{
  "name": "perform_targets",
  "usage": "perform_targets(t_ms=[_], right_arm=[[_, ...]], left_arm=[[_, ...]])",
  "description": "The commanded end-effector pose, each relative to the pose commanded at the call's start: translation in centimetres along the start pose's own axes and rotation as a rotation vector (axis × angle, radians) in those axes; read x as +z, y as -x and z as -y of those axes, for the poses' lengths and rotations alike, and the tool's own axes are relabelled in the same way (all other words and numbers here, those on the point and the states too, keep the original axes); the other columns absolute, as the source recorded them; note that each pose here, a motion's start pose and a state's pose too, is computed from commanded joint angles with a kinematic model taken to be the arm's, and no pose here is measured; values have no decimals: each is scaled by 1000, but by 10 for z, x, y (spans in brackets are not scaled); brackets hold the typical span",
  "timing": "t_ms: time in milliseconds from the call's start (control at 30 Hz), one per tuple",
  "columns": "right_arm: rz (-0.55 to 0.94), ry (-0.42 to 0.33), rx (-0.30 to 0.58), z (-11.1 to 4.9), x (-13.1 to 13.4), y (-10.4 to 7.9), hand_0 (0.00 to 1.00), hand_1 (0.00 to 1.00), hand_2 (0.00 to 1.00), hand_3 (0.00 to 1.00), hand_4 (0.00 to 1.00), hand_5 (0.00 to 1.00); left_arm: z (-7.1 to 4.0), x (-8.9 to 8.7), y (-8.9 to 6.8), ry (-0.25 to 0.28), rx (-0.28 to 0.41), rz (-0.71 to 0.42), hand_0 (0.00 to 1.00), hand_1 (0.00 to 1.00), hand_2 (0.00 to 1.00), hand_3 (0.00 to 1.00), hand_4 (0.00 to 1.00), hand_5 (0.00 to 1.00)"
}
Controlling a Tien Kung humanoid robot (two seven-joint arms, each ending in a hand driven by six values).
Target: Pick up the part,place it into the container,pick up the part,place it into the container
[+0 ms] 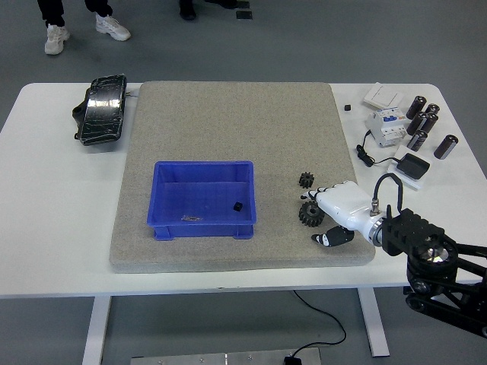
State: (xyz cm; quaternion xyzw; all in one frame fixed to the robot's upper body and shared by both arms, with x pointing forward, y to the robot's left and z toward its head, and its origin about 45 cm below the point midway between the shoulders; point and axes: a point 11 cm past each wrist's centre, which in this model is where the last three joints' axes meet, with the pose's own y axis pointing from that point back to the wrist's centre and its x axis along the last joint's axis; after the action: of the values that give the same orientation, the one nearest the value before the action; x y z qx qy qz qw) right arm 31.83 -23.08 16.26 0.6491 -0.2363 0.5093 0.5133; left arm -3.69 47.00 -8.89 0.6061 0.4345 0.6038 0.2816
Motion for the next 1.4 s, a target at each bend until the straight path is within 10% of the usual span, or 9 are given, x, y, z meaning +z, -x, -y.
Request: perform_targets(t_ms=[333, 367, 1400], right_arm=[[-7, 10, -24, 3, 4, 8, 323, 475, 682, 720, 729, 282], [-6, 10, -22, 3, 4, 8, 272, 433, 623, 695, 545, 180], [96, -15, 107, 4, 4, -18, 272, 347, 442, 556, 433, 2]], left_arm=[[0, 0, -2, 3, 6, -3, 687, 675, 625, 597, 640, 349], [0, 0, -2, 2, 6, -3, 686, 676, 626, 597, 640, 352], [0, 2, -6, 23, 35, -21, 686, 678, 634, 600, 642, 376]])
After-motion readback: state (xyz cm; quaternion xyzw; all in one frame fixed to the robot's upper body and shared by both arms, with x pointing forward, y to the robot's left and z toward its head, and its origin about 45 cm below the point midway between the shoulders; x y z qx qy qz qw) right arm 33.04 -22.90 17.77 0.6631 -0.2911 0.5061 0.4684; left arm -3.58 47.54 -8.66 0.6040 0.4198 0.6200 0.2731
